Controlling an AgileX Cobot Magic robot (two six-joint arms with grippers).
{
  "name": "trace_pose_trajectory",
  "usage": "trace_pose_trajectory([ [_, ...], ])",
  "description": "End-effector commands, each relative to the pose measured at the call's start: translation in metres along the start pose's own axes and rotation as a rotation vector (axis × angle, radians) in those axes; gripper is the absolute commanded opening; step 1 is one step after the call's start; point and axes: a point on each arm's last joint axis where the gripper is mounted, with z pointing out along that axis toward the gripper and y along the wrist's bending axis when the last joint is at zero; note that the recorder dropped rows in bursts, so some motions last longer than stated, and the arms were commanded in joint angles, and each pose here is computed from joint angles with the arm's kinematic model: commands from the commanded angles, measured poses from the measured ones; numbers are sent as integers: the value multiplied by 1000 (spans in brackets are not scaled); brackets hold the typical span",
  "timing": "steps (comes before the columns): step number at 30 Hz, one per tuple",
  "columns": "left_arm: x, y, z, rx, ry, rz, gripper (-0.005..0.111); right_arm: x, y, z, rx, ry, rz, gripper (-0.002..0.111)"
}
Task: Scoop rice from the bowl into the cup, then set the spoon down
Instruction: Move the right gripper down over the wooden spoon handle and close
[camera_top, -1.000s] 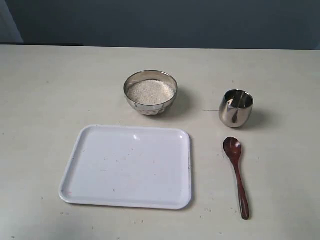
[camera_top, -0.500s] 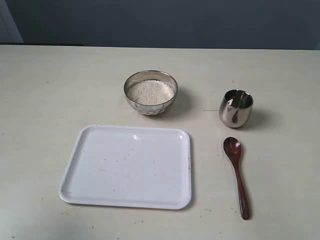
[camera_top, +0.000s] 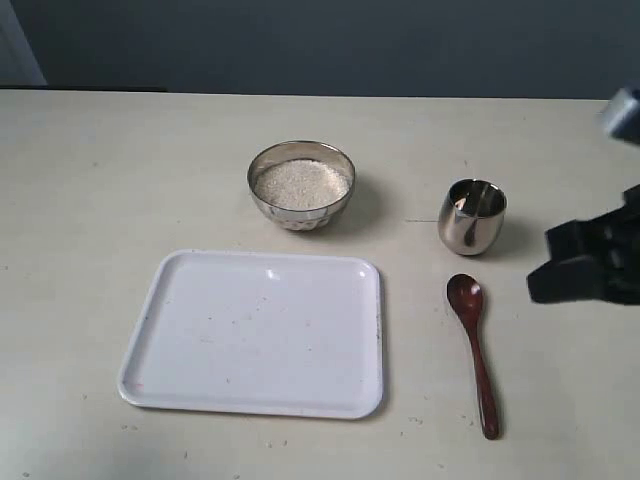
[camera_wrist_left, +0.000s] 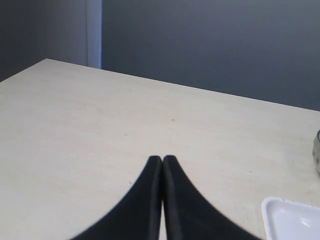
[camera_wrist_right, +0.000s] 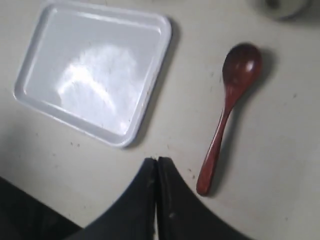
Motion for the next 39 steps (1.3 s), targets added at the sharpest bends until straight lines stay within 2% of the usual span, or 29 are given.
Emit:
trace_pose_trajectory([
  [1, -2, -1, -1, 12, -16, 3, 1, 0, 0, 48, 123, 219, 29, -1],
  [4, -2, -1, -1, 12, -16, 3, 1, 4, 0, 75, 255, 310, 73, -1],
  [7, -2, -1, -1, 12, -16, 3, 1, 6, 3, 100, 339, 325, 75, -1],
  [14, -2, -1, -1, 12, -16, 3, 1, 9, 6, 135, 349, 344, 12, -1],
  [24, -2, -1, -1, 12, -16, 3, 1, 9, -1, 137, 400, 367, -74, -1],
  [26, -2, -1, -1, 12, -16, 3, 1, 9, -1, 137, 400, 370, -74, 4],
  [27, -2, -1, -1, 12, -16, 3, 1, 10, -1, 137, 401, 371, -73, 10],
  [31, -2, -1, -1, 12, -16, 3, 1, 9, -1, 137, 401, 369, -72, 47],
  [32, -2, -1, -1, 12, -16, 3, 1, 9, -1, 137, 402, 360, -60, 59],
  [33, -2, -1, -1, 12, -16, 3, 1, 8, -1, 137, 400, 348, -58, 61],
  [39, -2, -1, -1, 12, -16, 3, 1, 2, -1, 139, 395, 286, -84, 51],
])
